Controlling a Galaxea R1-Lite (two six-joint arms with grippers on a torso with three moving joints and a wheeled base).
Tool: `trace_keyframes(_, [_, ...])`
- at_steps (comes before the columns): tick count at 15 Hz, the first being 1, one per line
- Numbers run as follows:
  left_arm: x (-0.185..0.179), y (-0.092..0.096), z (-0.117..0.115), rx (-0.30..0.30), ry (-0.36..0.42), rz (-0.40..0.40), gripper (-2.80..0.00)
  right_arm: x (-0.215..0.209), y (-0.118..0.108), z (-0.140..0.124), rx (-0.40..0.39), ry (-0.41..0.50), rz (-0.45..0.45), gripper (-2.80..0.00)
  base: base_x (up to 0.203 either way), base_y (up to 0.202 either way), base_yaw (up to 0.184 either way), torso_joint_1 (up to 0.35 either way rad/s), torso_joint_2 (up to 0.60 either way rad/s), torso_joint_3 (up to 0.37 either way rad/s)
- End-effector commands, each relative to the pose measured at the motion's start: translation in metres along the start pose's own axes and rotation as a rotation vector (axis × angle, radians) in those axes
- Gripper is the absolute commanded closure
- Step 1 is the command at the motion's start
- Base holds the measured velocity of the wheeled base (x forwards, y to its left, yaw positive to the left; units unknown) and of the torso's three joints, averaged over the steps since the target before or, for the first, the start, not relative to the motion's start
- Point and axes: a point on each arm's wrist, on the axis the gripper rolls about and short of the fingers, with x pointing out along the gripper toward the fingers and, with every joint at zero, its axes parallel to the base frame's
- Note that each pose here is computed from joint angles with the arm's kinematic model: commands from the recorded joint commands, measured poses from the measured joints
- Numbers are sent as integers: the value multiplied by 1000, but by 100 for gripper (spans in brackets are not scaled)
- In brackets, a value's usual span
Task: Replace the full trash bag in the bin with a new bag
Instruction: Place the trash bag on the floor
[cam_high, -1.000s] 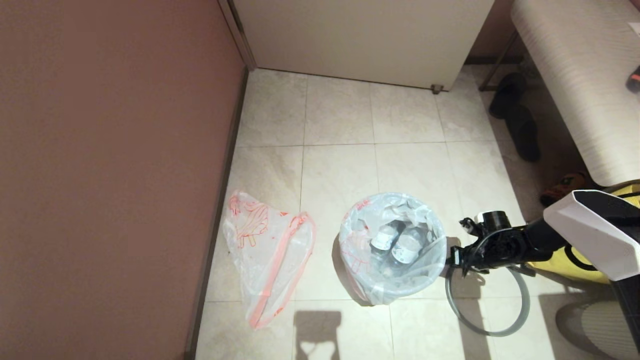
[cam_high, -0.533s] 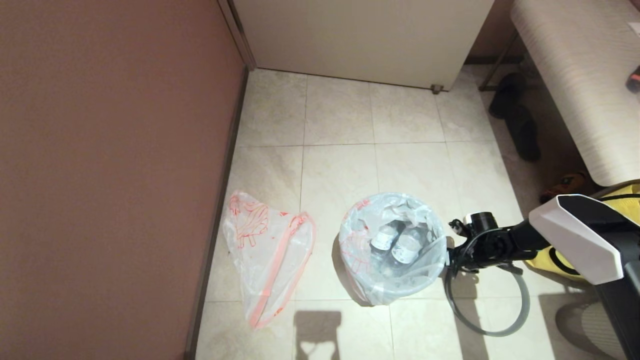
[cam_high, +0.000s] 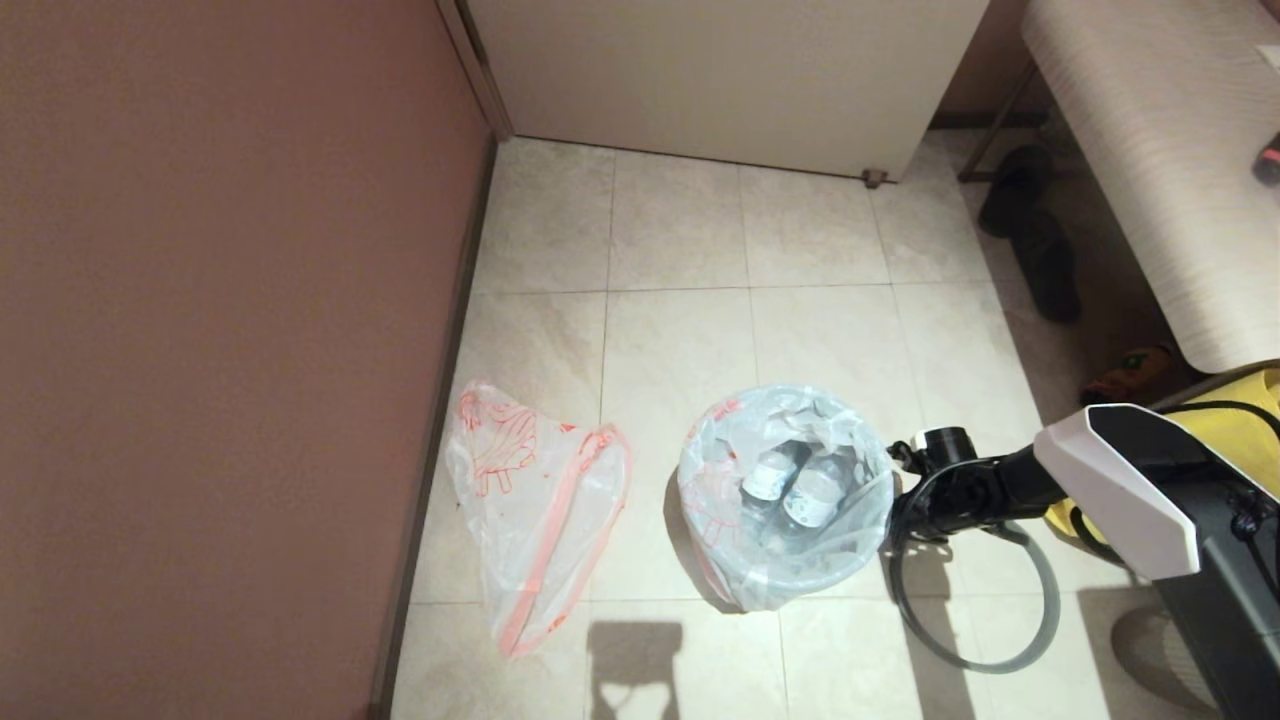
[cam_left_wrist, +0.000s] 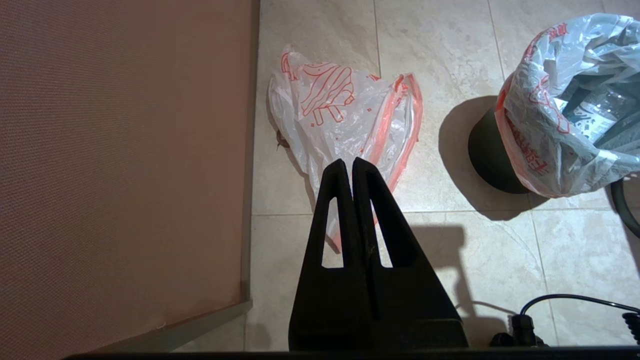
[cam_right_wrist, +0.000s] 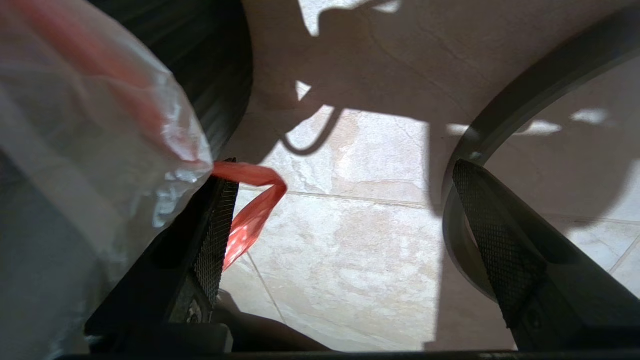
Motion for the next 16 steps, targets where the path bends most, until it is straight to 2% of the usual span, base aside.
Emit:
trace_keyframes(1, [0,0,0,-1,0,0,0,8,-2,-6,2,14,-2,-280,0,0,0,0,0,0])
trace_keyframes(8, [0,0,0,-1,0,0,0,26,-3,-9,-18,-22,-157,-280,0,0,0,0,0,0])
trace_keyframes(9, [0,0,0,-1,0,0,0,26,-3,-8,-19,-25,-173,0,0,0,0,0,0,0])
trace_keyframes(13, [0,0,0,-1,0,0,0,15,2,-4,-19,-28,-195,0,0,0,0,0,0,0])
trace_keyframes(16, [0,0,0,-1,0,0,0,-10,12,-1,-16,21,-201,0,0,0,0,0,0,0])
